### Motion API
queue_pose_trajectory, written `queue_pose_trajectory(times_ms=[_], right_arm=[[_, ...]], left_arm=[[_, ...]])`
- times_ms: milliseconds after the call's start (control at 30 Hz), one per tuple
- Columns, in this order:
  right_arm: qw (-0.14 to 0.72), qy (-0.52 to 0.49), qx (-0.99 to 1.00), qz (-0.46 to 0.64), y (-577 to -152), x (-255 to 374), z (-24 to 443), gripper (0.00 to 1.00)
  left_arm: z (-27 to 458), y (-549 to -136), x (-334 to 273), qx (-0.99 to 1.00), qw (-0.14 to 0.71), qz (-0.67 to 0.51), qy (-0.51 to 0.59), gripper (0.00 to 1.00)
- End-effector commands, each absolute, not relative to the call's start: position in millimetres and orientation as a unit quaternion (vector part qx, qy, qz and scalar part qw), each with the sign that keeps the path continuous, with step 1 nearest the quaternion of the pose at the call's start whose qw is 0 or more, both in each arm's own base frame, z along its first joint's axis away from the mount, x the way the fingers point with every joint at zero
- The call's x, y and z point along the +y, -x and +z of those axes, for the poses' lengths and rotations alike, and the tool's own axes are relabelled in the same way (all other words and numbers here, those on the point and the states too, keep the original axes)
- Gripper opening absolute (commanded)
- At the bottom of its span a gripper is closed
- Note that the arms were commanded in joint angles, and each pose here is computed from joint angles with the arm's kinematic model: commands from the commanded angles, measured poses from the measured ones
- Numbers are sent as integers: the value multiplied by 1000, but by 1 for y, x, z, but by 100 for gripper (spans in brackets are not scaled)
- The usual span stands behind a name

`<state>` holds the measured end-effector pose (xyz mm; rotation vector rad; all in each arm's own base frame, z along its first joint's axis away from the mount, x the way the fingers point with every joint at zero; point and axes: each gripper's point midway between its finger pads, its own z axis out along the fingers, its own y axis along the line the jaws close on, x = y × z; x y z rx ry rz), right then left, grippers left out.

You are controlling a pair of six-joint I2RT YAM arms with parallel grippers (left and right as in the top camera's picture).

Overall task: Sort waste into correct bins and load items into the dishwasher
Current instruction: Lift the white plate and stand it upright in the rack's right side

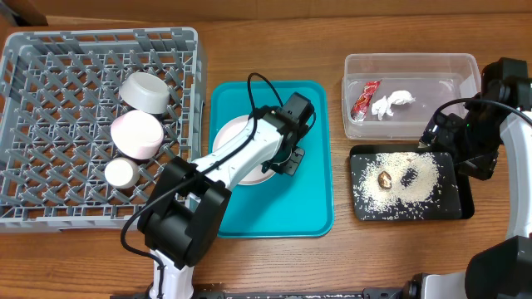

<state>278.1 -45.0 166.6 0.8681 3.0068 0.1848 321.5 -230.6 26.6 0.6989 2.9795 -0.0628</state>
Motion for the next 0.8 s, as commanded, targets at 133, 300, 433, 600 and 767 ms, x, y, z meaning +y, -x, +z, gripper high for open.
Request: queue_pose_trajectory(times_ms=[133, 300, 433, 600, 767], right_arm=[[20, -274, 959, 61, -278, -44, 175, 96], [20, -274, 960, 60, -278, -45, 175, 96], [20, -274, 959, 61, -278, -45, 175, 96], [20, -274, 960, 60, -278, -45, 175, 96], [19, -274, 960, 60, -278, -44, 175, 96]], left_arm=[[121, -374, -224, 978, 132, -25, -158, 4], [202, -384, -216, 960, 203, -90, -173, 4], [243, -386, -192, 944, 235, -152, -174, 4], [261, -393, -154, 926, 237, -244, -163, 4], [267, -407, -116, 897, 236, -352, -125, 4]])
